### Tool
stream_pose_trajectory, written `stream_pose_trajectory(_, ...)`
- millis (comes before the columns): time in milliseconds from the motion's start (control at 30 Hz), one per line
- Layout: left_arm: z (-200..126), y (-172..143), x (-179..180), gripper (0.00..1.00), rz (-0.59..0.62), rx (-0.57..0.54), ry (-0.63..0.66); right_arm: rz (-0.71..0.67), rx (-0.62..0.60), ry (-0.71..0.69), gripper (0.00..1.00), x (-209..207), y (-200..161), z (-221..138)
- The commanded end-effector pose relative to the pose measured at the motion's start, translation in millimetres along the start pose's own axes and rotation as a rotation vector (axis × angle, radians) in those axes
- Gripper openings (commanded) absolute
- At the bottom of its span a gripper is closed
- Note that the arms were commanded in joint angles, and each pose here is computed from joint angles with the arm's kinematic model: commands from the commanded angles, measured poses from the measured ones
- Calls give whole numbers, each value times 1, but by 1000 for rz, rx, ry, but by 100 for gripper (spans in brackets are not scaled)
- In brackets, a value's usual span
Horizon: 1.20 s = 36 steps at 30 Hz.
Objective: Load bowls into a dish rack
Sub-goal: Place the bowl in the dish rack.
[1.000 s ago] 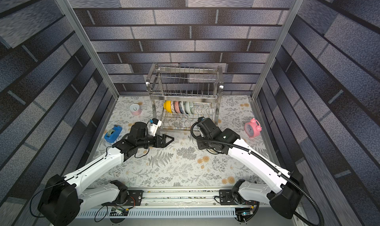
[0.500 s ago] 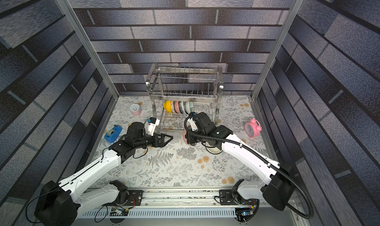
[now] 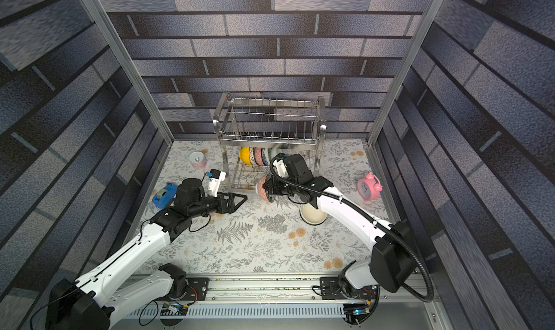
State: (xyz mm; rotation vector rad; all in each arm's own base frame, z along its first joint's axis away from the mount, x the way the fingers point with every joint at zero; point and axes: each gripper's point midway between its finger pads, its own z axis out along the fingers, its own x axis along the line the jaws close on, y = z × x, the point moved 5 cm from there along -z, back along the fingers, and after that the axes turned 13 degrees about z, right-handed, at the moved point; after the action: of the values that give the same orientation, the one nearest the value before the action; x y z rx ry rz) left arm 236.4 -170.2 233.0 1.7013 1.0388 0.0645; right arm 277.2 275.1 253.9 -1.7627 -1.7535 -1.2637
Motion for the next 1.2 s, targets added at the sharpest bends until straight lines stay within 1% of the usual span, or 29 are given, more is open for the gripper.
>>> stream_pose_trajectory(0, -6, -5, 0, 100, -22, 7, -3, 1, -39, 169, 0, 28, 20, 1)
stream_pose_trajectory(200, -11, -1, -2, 100, -21, -16, 2, 50, -32, 229, 0, 29, 29, 16)
stream_pose_trajectory(300, -14, -4, -2, 100, -29, -2, 14, 75, -32, 265, 0, 28, 35, 22)
stream_pose_trajectory(767, -17, -9, 0, 100, -38, 6, 21, 160, -48, 341, 0, 20, 56, 49)
stream_pose_trajectory(1167, -20, -16, 4, 100, -58, 6, 29, 224, -17, 428, 0, 19, 72, 82)
